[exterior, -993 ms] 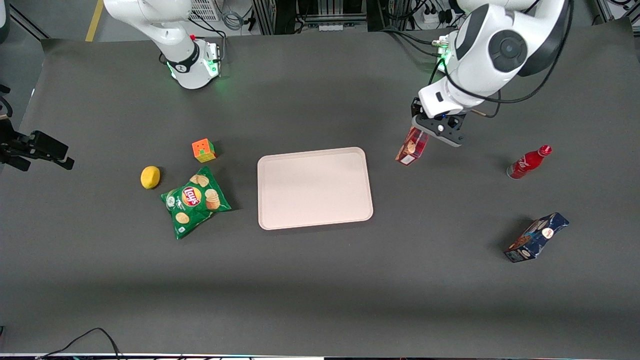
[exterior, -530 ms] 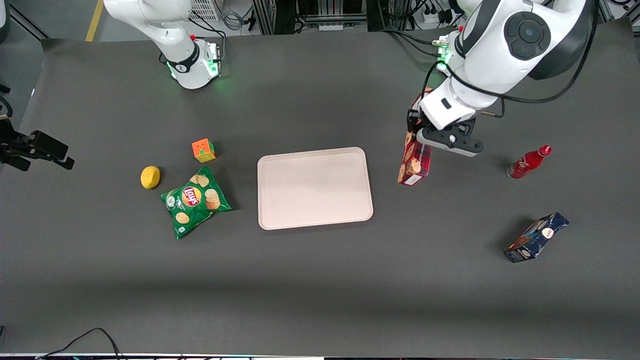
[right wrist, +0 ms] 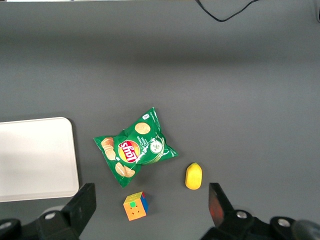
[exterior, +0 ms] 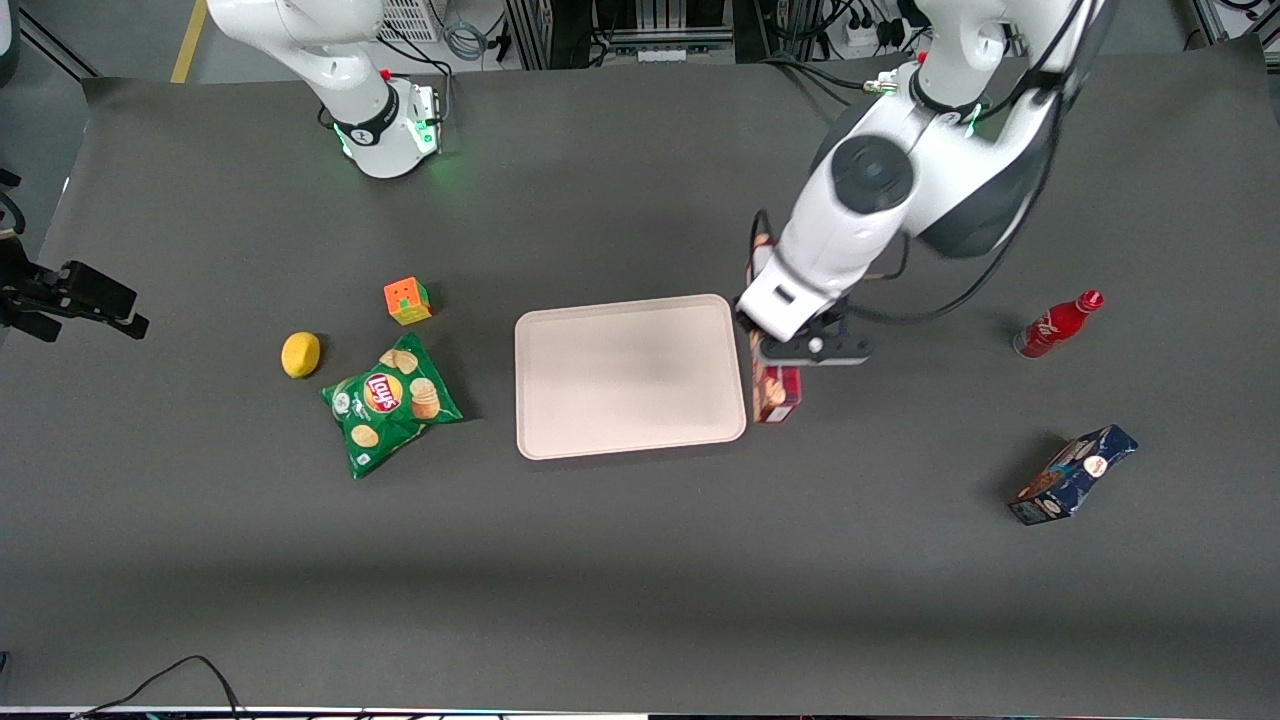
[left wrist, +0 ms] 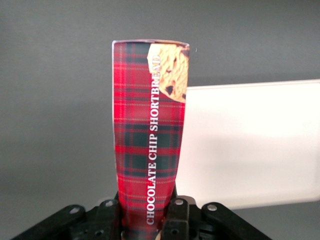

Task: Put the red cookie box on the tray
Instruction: 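Lower the box onto the tray's rim area and open the left gripper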

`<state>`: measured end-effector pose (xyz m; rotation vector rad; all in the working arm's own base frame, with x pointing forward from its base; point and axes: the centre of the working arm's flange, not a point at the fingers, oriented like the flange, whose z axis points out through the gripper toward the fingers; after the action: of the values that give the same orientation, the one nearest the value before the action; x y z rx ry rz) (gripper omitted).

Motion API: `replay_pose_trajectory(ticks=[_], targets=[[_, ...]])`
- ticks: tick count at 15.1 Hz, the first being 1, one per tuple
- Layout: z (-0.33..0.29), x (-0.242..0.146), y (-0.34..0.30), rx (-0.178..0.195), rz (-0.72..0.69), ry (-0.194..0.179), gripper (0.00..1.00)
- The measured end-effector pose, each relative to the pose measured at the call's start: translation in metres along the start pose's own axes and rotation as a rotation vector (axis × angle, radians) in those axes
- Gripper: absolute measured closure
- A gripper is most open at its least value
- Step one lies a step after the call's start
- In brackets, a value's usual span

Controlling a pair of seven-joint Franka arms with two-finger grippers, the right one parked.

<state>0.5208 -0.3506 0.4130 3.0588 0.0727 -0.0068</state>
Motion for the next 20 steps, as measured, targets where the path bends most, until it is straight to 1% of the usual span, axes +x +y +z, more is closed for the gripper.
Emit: replay_pose_trajectory(ticks=[1,2,6,7,10,12,16,20], targets=[[0.023,0.002,0.008,0.010,-0.013,0.008,0.69],[0.044,0.003,0.015,0.013,-0.034,0.007,0.69],[0.098,-0.001,0.035,-0.008,-0.075,-0.006,0.69],[0.107,-0.003,0.038,-0.003,-0.081,-0.002,0.69],[0.134,-0.011,0.045,0.039,-0.085,0.011,0.69],[0.153,-0.018,0.051,0.052,-0.090,0.005,0.69],[0.169,-0.023,0.057,0.044,-0.109,-0.001,0.69],[0.174,-0.024,0.057,0.048,-0.114,-0.006,0.69]])
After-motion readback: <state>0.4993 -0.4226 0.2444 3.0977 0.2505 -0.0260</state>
